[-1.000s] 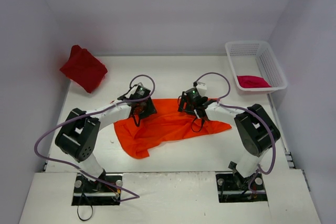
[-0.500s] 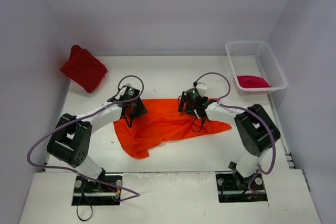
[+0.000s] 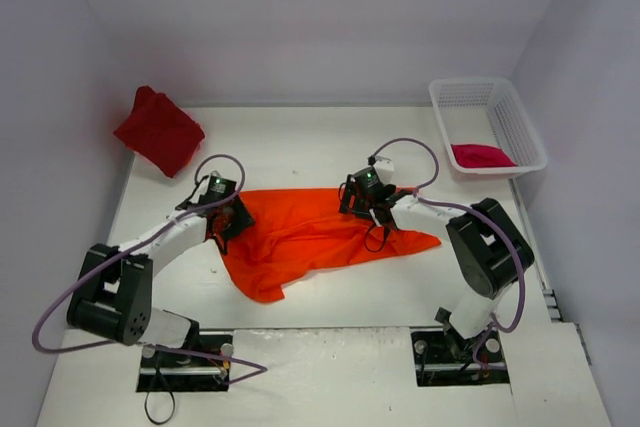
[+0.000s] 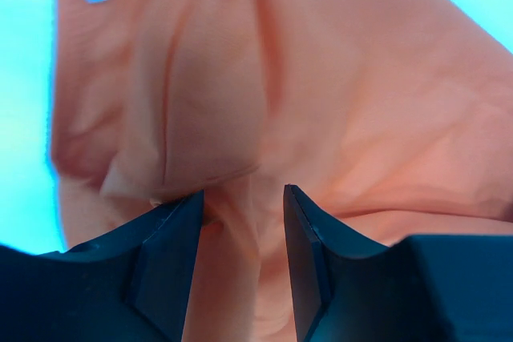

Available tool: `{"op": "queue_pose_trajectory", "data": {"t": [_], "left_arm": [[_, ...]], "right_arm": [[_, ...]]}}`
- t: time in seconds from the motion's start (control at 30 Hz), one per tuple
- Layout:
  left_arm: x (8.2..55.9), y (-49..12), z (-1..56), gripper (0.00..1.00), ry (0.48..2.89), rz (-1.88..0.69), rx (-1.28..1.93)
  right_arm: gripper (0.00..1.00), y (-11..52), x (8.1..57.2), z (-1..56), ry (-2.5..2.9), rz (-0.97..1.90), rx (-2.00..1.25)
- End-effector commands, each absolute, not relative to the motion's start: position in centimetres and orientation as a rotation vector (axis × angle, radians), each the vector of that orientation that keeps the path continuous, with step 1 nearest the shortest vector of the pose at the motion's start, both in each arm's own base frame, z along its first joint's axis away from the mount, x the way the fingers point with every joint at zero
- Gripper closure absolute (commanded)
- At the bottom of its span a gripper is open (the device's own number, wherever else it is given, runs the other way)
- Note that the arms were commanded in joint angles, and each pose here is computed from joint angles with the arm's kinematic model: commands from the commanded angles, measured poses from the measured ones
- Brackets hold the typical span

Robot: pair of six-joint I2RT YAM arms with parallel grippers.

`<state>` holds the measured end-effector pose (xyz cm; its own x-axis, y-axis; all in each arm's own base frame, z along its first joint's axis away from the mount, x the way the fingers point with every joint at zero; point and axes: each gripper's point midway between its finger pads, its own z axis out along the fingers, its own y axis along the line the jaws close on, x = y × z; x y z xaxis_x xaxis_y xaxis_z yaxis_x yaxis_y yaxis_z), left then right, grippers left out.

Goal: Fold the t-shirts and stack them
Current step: Fold the flattened tshirt in 1/3 of the way

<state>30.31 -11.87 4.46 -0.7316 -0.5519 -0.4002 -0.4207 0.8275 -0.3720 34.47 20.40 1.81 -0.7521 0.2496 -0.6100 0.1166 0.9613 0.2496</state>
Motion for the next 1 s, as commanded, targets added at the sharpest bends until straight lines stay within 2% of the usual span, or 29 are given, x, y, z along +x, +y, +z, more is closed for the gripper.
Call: {"op": "queue_pose_trajectory", "data": {"t": [0.0,0.5,0.97], "left_arm": [[30.2,-10.8,6.7,0.61,2.443,-0.381,-0.694],[27.3,-7.7,8.0,0.61,2.414,-0.342,-0.738],[32.4,-10.8,12.4,0.61,2.314,-0.521,-0.685]], "right_arm": [[0.27,20.5,33.8,1.6,2.444,0.264,0.248],[0.27,21.0,33.6,1.2,2.455,0.270,0.238],[0.27,20.6,33.5,2.3,2.424,0.275,0.254]]}}
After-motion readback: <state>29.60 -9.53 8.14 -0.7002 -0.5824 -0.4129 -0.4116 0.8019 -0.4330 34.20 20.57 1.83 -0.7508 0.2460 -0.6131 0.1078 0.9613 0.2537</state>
